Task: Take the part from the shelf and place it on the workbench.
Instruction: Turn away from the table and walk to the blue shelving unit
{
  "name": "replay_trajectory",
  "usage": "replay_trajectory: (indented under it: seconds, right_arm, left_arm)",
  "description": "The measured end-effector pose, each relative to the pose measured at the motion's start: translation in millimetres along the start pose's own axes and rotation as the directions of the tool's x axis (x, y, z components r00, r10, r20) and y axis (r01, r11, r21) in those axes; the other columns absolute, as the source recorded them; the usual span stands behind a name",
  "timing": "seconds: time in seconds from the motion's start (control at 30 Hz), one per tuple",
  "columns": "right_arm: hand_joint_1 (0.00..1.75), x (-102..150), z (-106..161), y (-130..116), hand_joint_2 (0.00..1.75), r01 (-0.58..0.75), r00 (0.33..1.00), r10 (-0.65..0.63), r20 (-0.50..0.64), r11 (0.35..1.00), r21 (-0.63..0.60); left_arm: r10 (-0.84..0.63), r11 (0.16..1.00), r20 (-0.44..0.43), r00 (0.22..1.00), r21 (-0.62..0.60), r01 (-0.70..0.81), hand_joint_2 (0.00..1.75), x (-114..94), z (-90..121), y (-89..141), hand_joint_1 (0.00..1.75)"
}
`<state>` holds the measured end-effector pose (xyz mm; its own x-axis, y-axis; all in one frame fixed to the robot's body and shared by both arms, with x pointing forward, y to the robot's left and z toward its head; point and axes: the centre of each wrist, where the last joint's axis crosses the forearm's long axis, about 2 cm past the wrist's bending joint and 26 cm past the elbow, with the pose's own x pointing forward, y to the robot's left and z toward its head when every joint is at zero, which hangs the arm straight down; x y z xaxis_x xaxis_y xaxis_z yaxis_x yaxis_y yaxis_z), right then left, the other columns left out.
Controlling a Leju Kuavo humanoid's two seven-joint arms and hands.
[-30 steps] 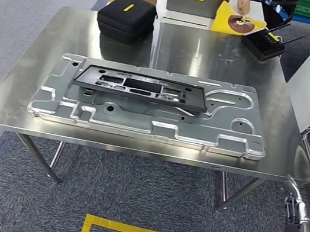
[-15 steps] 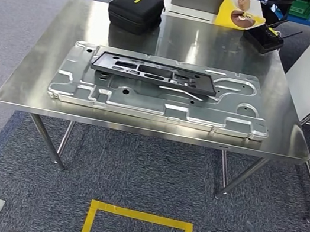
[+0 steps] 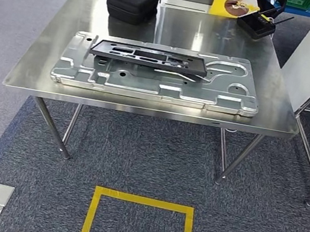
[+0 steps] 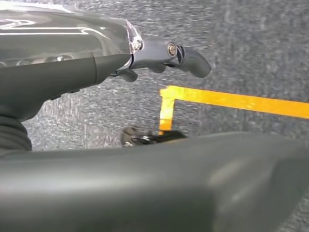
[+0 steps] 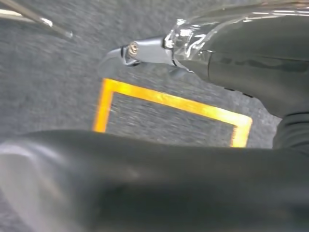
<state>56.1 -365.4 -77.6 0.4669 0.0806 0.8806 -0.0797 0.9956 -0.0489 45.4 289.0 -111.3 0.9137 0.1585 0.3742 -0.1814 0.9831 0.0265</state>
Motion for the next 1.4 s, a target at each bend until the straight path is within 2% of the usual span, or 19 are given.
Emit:
replay_trajectory:
  seconds: [0.17, 0.33, 0.5, 0.73, 0.97, 1.17, 1.3, 1.37, 1.4]
  right_arm:
    - [0.00, -21.0, -0.4, 8.7, 0.00, 0.031, 0.994, -0.032, -0.107, 0.999, -0.014]
    - [0.00, -37.9, 10.4, 20.4, 0.00, 0.071, 0.959, -0.076, -0.274, 0.997, -0.030]
    - [0.00, -41.4, 10.9, 30.3, 0.00, 0.100, 0.887, -0.112, -0.449, 0.994, -0.052]
    - [0.00, -39.5, 6.0, 42.1, 0.00, 0.126, 0.781, -0.137, -0.609, 0.990, -0.061]
    - [0.00, -39.9, 6.1, 54.6, 0.00, 0.178, 0.704, -0.196, -0.683, 0.979, -0.097]
    - [0.00, -37.4, 2.2, 59.2, 0.00, 0.196, 0.700, -0.212, -0.682, 0.975, -0.101]
    - [0.00, -37.7, 2.8, 60.6, 0.00, 0.208, 0.702, -0.223, -0.676, 0.973, -0.104]
    - [0.00, -38.1, 3.4, 61.3, 0.00, 0.214, 0.694, -0.230, -0.682, 0.971, -0.110]
    - [0.00, -38.1, 3.4, 61.3, 0.44, 0.216, 0.687, -0.233, -0.688, 0.970, -0.113]
  left_arm:
    - [-0.002, 1.000, 0.014, 1.000, -0.007, 0.002, 0.00, 6.5, -1.7, -1.3, 0.00]
    - [-0.009, 1.000, 0.007, 1.000, -0.016, 0.009, 0.00, 3.2, -0.8, -1.5, 0.00]
    - [-0.014, 1.000, 0.009, 1.000, -0.022, 0.014, 0.00, 4.0, -1.0, -2.0, 0.00]
    - [-0.018, 0.999, 0.015, 1.000, -0.029, 0.019, 0.00, 7.2, -1.7, -3.7, 0.00]
    - [-0.029, 0.999, 0.012, 1.000, -0.032, 0.029, 0.00, 5.6, -1.3, -3.7, 0.00]
    - [-0.046, 0.999, 0.009, 0.999, -0.026, 0.047, 0.00, 9.4, -2.3, -3.9, 0.00]
    - [-0.042, 0.999, -0.022, 0.999, -0.001, 0.042, 1.75, 7.5, -1.8, -3.6, 0.00]
    - [-0.043, 0.999, -0.036, 0.998, 0.013, 0.044, 1.75, 7.1, -1.7, -3.2, 0.00]
    - [-0.045, 0.999, -0.042, 0.998, 0.019, 0.046, 1.75, 6.8, -1.6, -3.0, 0.00]
